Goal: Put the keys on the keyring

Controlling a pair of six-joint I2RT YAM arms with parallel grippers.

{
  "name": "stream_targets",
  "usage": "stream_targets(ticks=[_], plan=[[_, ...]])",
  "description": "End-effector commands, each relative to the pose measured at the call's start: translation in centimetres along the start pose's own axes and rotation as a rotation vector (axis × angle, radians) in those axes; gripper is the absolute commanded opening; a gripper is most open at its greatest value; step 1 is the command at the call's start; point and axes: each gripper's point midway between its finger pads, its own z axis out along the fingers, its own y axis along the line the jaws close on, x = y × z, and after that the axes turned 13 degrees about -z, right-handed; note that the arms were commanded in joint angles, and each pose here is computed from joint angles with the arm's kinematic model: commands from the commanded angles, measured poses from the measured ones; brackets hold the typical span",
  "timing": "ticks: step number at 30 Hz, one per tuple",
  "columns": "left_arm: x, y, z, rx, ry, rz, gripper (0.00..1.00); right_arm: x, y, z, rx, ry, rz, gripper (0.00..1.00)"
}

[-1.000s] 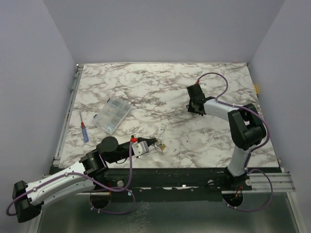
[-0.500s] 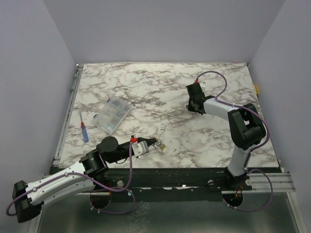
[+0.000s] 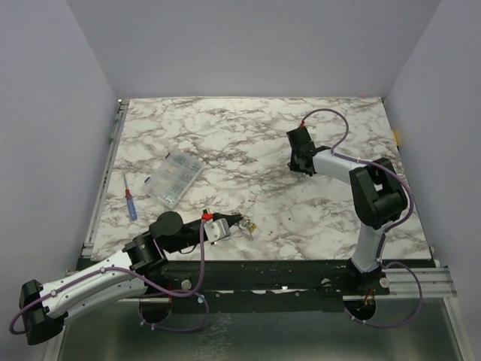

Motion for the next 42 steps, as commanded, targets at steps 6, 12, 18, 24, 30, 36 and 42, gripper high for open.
stream_targets(ticks=[6,12,18,24,30,36,42], plan=[[-0.7,-0.2,0.0,0.013,-0.032,0.014,0.00,0.4,-1.0,0.5,0.056,0.025,-0.022,0.20],[-0.8,-0.2,0.0,0.012,-0.034,0.014,0.00,0.1,-1.5,0.2,0.075,0.017,-0.027,0.23],[-0.8,-0.2,0.0,0.014,-0.034,0.013,0.00,-0.5,-1.3,0.0,0.067,0.006,-0.024,0.25],[-0.7,-0.3,0.0,0.014,-0.031,0.012,0.00,-0.3,-1.2,0.3,0.067,0.011,-0.024,0.24],[-0.8,-0.3,0.0,0.015,-0.032,0.012,0.00,-0.5,-1.4,0.3,0.079,0.007,-0.024,0.21],[-0.8,-0.3,0.0,0.016,-0.032,0.011,0.00,-0.7,-1.3,0.4,0.076,0.001,-0.021,0.16],[-0.8,-0.3,0.0,0.016,-0.033,0.011,0.00,-0.3,-1.5,0.5,0.084,0.013,-0.029,0.10]])
